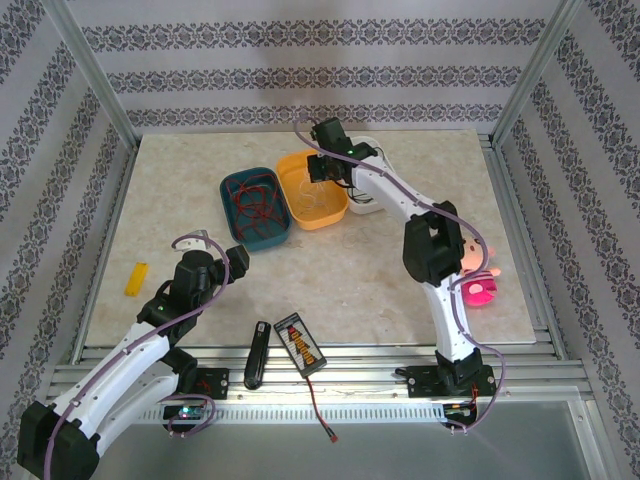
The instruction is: Untangle the cables
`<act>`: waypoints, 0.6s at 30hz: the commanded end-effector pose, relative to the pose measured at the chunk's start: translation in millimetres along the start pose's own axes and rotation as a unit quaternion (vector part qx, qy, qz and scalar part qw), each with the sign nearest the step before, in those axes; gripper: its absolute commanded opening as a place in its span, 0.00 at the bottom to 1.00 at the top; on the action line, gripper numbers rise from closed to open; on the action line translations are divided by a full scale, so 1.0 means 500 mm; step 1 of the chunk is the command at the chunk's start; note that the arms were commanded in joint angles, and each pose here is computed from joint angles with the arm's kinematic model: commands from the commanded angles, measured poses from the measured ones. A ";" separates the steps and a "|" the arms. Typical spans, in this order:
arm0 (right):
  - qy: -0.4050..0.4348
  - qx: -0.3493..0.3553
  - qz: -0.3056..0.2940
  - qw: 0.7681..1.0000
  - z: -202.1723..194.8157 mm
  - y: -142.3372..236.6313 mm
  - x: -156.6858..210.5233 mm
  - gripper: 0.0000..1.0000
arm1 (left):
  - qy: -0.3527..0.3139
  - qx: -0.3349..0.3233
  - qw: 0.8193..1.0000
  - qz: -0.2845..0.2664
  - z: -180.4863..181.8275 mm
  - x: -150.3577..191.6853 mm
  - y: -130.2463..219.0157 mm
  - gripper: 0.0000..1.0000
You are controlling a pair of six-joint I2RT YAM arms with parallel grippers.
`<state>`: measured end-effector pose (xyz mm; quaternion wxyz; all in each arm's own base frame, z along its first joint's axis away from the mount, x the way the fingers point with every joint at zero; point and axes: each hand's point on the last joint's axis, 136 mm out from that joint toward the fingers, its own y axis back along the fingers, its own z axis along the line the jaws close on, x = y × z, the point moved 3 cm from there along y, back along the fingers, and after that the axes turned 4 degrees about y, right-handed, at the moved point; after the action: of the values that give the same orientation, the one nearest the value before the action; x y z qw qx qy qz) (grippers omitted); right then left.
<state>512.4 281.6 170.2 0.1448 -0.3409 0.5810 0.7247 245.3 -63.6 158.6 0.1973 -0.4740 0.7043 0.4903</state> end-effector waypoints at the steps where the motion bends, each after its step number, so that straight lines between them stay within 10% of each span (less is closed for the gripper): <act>1: 0.015 0.001 -0.014 1.000 0.013 -0.009 -0.029 0.18 | 0.008 0.002 1.000 0.002 0.000 0.001 0.004 1.00; 18: 0.018 0.019 -0.025 0.999 -0.006 0.100 -0.035 0.48 | 0.005 -0.004 1.000 0.000 0.006 0.002 0.007 0.99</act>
<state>509.9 276.6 177.7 0.1303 -0.3476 0.5966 0.7115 243.6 -62.8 159.8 0.1980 -0.4749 0.7042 0.4892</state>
